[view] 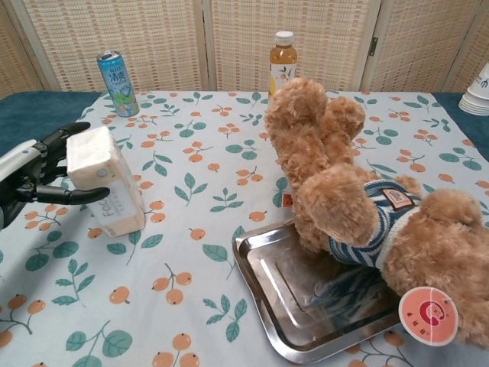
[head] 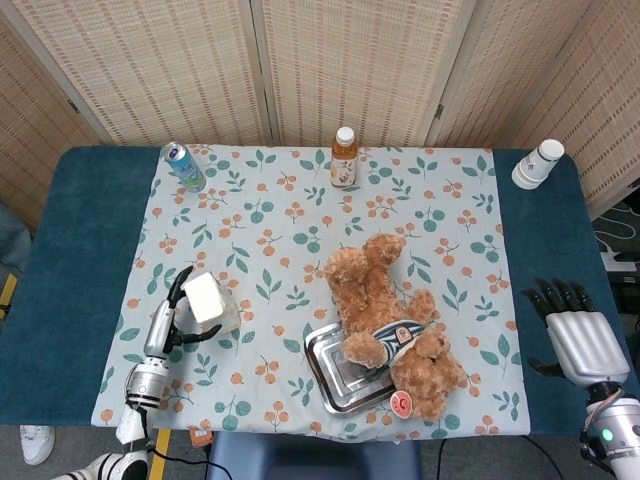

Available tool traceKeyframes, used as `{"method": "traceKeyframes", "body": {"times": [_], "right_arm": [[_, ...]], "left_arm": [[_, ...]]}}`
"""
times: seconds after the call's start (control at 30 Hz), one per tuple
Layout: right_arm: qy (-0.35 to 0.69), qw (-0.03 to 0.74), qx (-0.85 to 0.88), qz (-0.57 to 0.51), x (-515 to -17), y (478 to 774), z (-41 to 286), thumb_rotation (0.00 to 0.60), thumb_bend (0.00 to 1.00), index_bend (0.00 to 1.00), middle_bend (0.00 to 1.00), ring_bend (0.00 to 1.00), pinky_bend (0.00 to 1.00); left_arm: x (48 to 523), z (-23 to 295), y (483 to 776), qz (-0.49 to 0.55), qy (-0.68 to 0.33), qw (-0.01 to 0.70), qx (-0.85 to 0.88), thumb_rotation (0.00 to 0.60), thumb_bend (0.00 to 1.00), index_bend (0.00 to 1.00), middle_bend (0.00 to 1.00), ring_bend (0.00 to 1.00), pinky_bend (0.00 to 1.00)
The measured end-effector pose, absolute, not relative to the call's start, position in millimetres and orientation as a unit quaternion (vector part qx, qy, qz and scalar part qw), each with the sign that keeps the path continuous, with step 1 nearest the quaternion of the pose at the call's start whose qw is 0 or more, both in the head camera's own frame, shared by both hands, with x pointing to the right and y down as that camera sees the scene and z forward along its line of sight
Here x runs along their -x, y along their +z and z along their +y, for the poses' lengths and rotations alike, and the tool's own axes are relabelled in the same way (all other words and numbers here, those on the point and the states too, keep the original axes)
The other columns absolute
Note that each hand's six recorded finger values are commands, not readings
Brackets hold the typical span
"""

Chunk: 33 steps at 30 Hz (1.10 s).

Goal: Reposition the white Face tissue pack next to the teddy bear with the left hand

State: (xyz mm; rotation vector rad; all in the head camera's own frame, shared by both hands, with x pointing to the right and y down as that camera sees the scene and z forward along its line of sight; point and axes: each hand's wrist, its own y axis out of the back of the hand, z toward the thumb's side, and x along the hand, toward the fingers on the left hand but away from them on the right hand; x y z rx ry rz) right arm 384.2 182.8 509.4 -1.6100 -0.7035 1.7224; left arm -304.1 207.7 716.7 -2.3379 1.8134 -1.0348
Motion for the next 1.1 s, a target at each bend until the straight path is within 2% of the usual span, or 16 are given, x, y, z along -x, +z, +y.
{"method": "traceKeyframes", "body": {"times": [0.47,0.77,0.93,1.03,1.1], "right_arm": [[0.655,0.333,0.619,-0.276,-383.2,507.5,179.4,0.6,0.12,0.14,0.05,0.0,0.0],[0.647,0.332,0.628,-0.276,-378.6,505.9,177.1,0.6,0.12,0.14,0.05,0.0,0.0],[0.645,0.331,0.629,-0.28,-377.9,503.4,176.5,0.6,0.12,0.14,0.04,0.0,0.0],[0.644,0.33,0.631,-0.28,-377.5,502.7,177.0,0.6,0.12,0.14,0.05,0.0,0.0],[0.644,0.329,0.632,-0.278,-377.2,503.0,177.6,0.6,0.12,0.14,0.04,0.0,0.0]], "left_arm": [[311.6,201.6,696.2,0.579,-0.325,0.032,0.747,0.6,0.12,0.0,0.0,0.0,0.09],[316.8,185.3,660.3,0.59,-0.312,0.06,0.742,0.6,0.12,0.0,0.0,0.0,0.07],[309.3,165.6,631.9,0.598,-0.29,0.069,0.744,0.6,0.11,0.0,0.0,0.0,0.07],[303.4,152.1,615.4,0.594,-0.29,0.087,0.746,0.6,0.12,0.01,0.08,0.01,0.12],[299.8,143.8,607.1,0.583,-0.304,0.103,0.746,0.6,0.13,0.05,0.15,0.04,0.15]]}}
